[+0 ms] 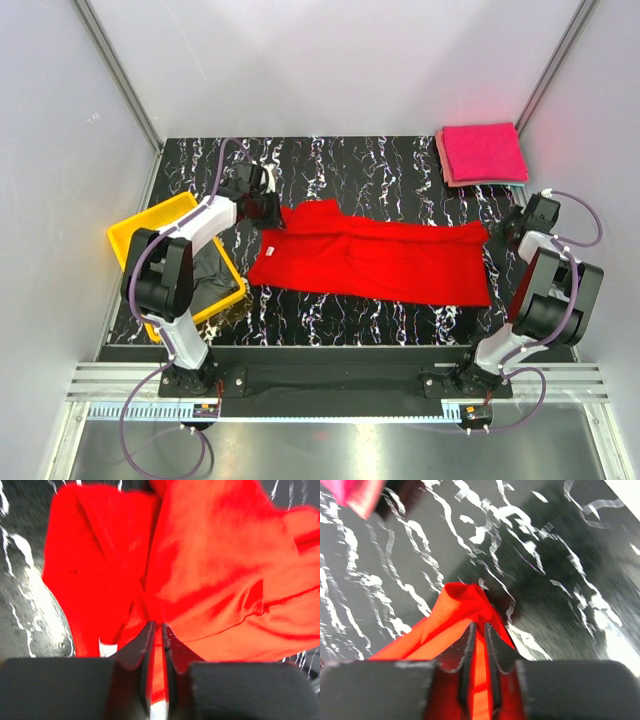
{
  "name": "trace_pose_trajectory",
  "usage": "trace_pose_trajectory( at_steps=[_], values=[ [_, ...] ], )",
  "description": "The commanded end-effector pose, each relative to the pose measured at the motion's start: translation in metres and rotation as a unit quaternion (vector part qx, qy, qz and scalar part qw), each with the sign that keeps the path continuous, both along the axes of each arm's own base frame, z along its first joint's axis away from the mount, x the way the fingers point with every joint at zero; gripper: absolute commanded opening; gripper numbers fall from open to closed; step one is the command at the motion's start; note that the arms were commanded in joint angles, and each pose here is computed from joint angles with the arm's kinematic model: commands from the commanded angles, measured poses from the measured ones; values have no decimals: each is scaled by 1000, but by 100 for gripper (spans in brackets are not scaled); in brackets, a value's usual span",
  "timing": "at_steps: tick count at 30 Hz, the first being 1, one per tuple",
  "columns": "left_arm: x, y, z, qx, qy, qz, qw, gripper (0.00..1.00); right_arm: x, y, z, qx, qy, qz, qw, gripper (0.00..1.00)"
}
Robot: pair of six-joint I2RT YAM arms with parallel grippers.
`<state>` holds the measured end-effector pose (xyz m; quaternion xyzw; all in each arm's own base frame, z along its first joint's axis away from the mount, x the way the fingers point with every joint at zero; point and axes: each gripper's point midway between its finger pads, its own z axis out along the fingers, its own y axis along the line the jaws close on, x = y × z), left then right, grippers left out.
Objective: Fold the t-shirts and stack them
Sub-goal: Fold the tshirt
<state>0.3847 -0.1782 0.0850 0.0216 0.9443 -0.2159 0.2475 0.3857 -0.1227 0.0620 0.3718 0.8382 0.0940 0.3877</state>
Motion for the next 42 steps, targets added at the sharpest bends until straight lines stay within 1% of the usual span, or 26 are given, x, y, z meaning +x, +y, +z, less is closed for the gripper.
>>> trace_pose_trajectory(
  at_steps=[1,3,4,5,6,8,11,12,13,14,15,16,17,19,20,21,23,28,29,30,35,38,39,42],
  values=[
    [-12,1,-2,26,16,-5,1000,17,-18,-5,8,-10,29,-32,999,20],
    [-16,6,-2,42,24,4,999,23,-33,-5,5,-4,66,-50,997,27],
    [-16,13,1,56,25,19,998,28,-35,-8,11,-2,70,-66,995,29],
    [-16,17,4,63,23,30,997,35,-40,-11,13,-8,80,-79,994,31],
    [-13,19,9,67,17,39,997,38,-47,-10,12,-5,94,-84,992,36],
    [-7,14,25,52,0,44,998,40,-47,-8,25,3,83,-96,992,39],
    [1,-11,48,7,-33,22,999,46,-34,10,43,29,49,-71,996,40],
    [7,-19,56,-9,-44,20,999,47,-27,15,51,27,37,-60,997,40],
    [8,-26,53,-21,-32,13,999,48,-22,22,54,27,33,-47,998,40],
    [10,-28,52,-23,-27,12,999,48,-13,43,58,34,23,-4,999,40],
    [17,-31,58,-25,-30,7,999,49,0,54,64,39,7,28,999,40],
    [17,-35,48,-25,-15,-2,1000,52,6,69,66,38,0,73,997,40],
    [20,-36,47,-23,-15,-8,1000,54,12,100,71,63,-11,140,988,41],
    [27,-34,44,-12,-21,-17,1000,59,20,125,73,61,-13,207,976,42],
    [30,-36,43,-16,-25,-26,999,60,19,139,71,60,-3,228,972,42],
    [37,-41,44,-32,-33,-46,998,60,22,141,71,57,0,234,970,42],
    [45,-44,41,-36,-32,-57,997,60,20,139,68,53,14,234,971,42],
    [73,-44,21,-8,-38,-72,997,60,21,124,71,15,29,215,976,42],
    [80,-46,23,-7,-45,-74,996,60,20,123,74,13,31,211,977,42],
    [83,-47,13,-4,-39,-74,996,60,19,121,74,11,33,206,978,42],
    [97,-50,0,3,-31,-82,996,60,19,117,78,5,32,192,981,42],
    [98,-55,-2,-7,-36,-92,995,57,20,113,80,-3,34,189,981,42],
    [98,-56,3,-11,-44,-93,995,54,21,113,82,-5,31,188,982,42],
    [95,-60,7,-26,-53,-97,994,49,21,113,84,-4,26,186,982,43]
  ],
)
